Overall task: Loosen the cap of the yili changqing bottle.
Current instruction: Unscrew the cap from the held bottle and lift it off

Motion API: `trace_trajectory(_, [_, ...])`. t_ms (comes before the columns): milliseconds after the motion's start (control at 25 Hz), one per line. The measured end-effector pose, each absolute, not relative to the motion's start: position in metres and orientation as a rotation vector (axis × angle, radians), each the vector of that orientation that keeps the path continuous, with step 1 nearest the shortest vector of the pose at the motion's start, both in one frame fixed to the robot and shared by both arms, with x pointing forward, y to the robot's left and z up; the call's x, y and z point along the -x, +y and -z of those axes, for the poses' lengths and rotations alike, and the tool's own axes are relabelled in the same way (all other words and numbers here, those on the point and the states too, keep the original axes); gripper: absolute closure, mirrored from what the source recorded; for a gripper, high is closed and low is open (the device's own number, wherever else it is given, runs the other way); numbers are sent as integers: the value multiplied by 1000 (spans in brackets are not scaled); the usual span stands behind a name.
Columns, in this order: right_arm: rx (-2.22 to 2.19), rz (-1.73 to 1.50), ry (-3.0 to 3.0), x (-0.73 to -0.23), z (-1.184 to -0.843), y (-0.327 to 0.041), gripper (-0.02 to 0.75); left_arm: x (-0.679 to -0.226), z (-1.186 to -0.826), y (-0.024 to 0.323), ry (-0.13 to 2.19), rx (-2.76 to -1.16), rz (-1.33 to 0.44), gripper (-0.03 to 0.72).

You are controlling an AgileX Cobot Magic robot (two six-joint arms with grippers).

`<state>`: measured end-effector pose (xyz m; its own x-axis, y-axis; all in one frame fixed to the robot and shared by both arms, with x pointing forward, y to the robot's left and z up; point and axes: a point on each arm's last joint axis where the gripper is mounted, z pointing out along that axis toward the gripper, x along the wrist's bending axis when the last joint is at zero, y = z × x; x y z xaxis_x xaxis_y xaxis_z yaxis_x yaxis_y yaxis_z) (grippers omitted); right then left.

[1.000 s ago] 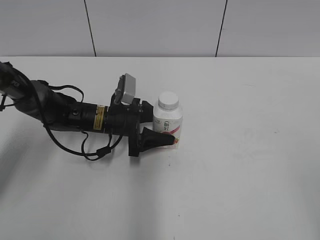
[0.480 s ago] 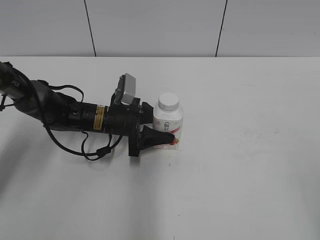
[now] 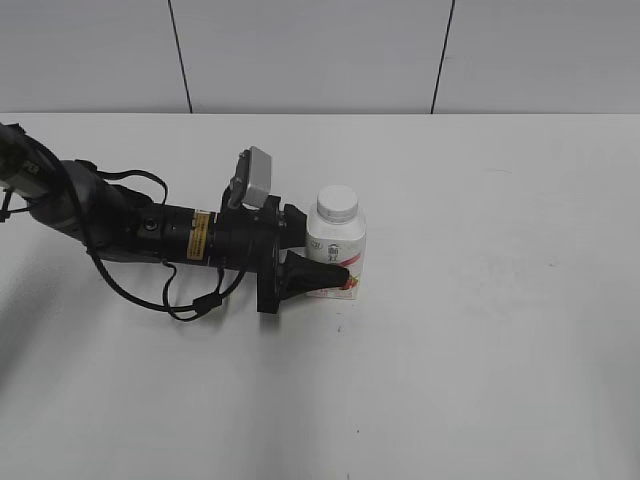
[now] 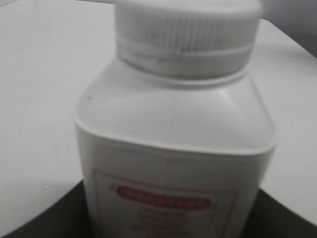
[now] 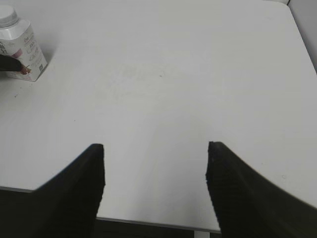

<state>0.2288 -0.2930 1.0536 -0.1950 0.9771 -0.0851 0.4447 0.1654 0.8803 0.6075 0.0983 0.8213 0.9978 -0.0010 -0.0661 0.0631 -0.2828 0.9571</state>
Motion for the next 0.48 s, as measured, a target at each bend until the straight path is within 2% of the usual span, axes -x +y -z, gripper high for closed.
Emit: trace_trajectory(480, [-1359, -969, 1747, -229, -1054, -293, 224, -608, -821, 98, 46, -1856, 62, 267])
